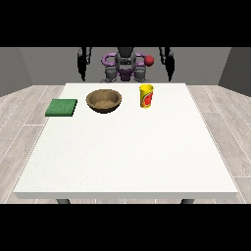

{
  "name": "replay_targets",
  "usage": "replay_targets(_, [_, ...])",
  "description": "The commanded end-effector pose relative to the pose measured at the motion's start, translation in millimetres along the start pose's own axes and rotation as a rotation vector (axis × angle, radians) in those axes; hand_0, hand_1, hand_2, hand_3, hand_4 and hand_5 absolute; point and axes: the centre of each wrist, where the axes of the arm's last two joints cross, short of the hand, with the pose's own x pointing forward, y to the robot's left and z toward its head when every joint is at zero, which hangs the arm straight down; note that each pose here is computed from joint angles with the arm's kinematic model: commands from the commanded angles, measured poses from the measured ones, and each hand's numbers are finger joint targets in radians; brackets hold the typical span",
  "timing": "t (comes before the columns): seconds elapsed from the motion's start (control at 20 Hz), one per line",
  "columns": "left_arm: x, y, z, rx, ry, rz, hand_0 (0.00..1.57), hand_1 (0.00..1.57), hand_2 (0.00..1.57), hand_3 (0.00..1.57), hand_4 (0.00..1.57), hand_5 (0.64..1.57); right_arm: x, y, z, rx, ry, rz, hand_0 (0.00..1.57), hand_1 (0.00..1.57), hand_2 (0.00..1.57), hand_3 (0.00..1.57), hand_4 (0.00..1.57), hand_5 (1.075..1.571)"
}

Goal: Pick the cup and pour the ball into the bowl, then pick the bowl and place it on the pad

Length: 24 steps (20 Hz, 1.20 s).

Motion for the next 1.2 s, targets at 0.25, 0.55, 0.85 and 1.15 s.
replay_targets(0.25, [34,11,-4,-0.007,-0.044,-0.023,0.00,0.00,0.00,0.00,0.00,1.570,31,-14,-1.6,-0.009,-0.017,0.044,0.00,0.00,0.33,0.49,0.85,1.565])
replay_targets(0.55, [77,-30,-40,-0.026,-0.179,0.325,0.00,0.00,0.00,0.00,0.00,1.569,89,100,-15.7,-0.007,-0.165,-0.191,0.00,0.00,0.25,0.41,0.84,1.568])
replay_targets(0.85, [109,0,-68,0.013,-0.276,0.302,0.00,0.00,0.00,0.00,0.00,1.566,109,115,-8.0,-0.006,-0.260,-0.188,0.00,0.00,0.38,0.50,0.81,1.566])
replay_targets(1.15, [90,-26,-71,-0.003,-0.358,0.254,0.00,0.00,0.00,0.00,0.00,1.560,107,100,-31.4,-0.004,-0.338,-0.131,0.00,0.00,0.41,0.70,0.78,1.568])
